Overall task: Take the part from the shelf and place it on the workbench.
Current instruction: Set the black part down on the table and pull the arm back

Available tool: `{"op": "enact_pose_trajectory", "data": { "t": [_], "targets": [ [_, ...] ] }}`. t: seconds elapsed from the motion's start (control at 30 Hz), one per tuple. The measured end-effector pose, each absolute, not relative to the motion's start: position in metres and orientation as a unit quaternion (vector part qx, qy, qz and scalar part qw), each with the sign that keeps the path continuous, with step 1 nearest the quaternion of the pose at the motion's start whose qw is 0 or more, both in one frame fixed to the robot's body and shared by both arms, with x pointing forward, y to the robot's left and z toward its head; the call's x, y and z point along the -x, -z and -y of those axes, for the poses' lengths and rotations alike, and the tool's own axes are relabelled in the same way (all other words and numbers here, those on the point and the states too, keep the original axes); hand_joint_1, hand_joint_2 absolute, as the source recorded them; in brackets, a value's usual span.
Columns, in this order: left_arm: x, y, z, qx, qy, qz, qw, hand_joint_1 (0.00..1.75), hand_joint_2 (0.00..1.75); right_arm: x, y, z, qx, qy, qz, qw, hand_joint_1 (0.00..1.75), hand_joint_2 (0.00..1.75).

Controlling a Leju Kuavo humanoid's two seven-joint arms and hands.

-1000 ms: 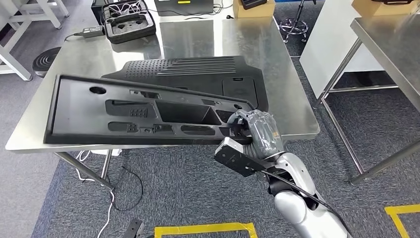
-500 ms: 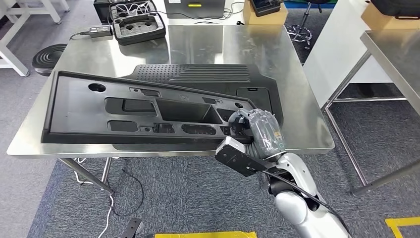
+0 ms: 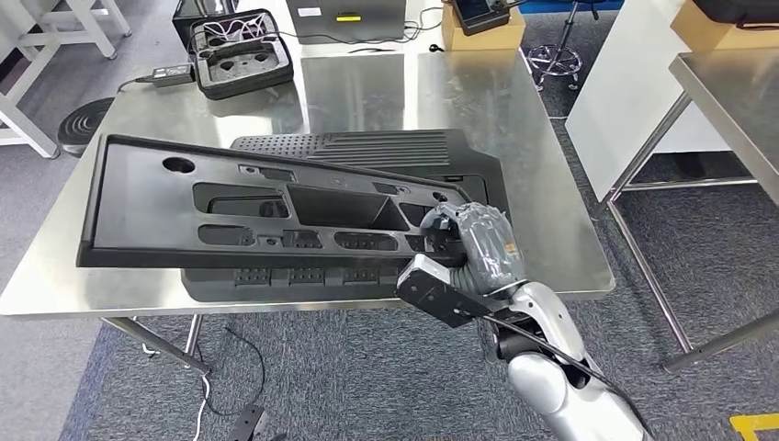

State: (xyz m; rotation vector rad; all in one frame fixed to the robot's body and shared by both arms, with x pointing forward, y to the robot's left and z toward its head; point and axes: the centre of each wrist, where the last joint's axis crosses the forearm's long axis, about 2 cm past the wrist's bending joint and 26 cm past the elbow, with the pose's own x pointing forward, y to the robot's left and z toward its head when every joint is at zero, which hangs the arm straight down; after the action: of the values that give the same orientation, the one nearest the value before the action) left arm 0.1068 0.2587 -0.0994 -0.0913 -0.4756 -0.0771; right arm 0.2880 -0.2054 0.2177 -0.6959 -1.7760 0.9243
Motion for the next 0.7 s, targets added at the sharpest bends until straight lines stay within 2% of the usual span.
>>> {"op": "enact_pose_trajectory", "data": {
  "t": [0.7],
  "targets": [
    [-0.1074,0.0994,-0.26,0.043,0.035,0.236,0.97,0.0,1.75,-0.2871,-0.2162,0.2051,0.286,-0.381,0.73,0.49,1.75,1.75]
  ]
}}
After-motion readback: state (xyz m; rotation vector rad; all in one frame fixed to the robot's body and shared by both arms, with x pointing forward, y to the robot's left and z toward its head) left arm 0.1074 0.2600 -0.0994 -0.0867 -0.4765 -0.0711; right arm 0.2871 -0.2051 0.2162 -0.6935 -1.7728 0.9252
